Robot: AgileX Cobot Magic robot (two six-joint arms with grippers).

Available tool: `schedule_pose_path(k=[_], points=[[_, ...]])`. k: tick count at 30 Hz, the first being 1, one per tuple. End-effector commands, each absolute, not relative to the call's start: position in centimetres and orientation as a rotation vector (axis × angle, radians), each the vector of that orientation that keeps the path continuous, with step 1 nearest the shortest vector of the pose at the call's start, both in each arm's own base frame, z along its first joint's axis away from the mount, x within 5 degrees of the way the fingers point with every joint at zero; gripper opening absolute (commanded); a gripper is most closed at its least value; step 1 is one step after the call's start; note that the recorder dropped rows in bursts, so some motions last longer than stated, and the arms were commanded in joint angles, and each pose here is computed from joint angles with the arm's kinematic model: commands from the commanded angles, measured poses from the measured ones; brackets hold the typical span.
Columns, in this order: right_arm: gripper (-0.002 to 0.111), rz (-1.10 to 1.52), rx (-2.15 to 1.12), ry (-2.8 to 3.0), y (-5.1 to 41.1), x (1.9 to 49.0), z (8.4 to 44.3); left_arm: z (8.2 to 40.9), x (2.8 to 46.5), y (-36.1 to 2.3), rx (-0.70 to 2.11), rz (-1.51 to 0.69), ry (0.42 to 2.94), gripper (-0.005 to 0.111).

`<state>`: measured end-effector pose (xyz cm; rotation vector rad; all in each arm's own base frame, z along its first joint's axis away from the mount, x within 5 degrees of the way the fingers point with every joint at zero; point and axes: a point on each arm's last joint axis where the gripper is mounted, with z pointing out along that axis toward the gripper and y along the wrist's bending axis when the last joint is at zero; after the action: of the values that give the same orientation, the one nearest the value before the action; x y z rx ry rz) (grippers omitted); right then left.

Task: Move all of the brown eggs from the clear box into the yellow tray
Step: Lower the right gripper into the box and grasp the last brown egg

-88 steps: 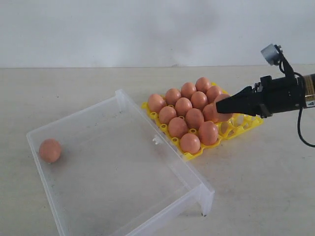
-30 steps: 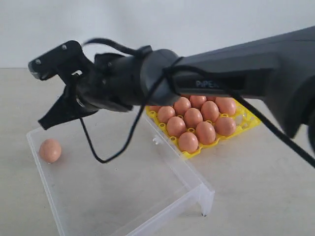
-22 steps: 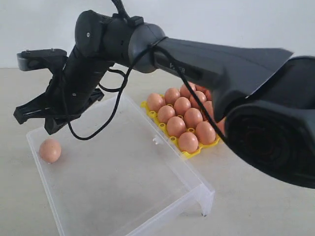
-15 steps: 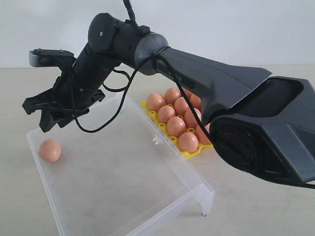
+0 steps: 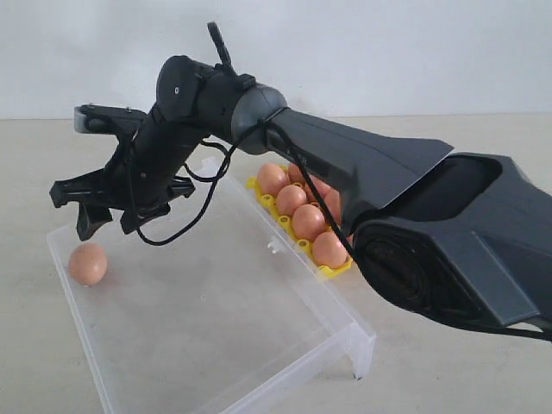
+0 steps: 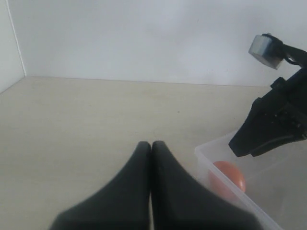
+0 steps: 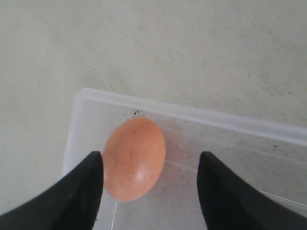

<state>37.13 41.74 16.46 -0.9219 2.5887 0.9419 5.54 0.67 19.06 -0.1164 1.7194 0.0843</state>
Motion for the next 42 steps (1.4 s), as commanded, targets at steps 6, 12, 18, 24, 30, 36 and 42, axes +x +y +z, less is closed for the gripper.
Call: schedule_pose_path(k=[6,12,18,24,30,36,42], points=[[0.055,1.028,-0.912,2.598,42.1,37.0,15.5,19.2,5.5,0.6,-0.116,0.078,1.712,-0.004],[0.055,1.046,-0.904,2.627,42.3,36.9,14.1,19.2,5.5,0.6,-0.116,0.078,1.712,-0.004],[0.055,1.085,-0.906,2.653,43.2,36.1,12.3,19.2,5.5,0.6,-0.116,0.078,1.712,-0.004],[0.055,1.08,-0.883,2.665,43.8,35.9,10.6,19.2,5.5,0.6,-0.116,0.078,1.712,-0.004],[0.006,1.047,-0.874,2.627,43.5,36.5,10.7,19.2,5.5,0.6,-0.116,0.078,1.712,-0.004],[0.0,1.052,-0.83,2.588,41.8,38.2,14.2,19.2,5.5,0.6,-0.116,0.078,1.712,-0.004],[0.0,1.007,-0.942,2.45,38.3,39.2,22.7,19.2,5.5,0.6,-0.116,0.078,1.712,-0.004]])
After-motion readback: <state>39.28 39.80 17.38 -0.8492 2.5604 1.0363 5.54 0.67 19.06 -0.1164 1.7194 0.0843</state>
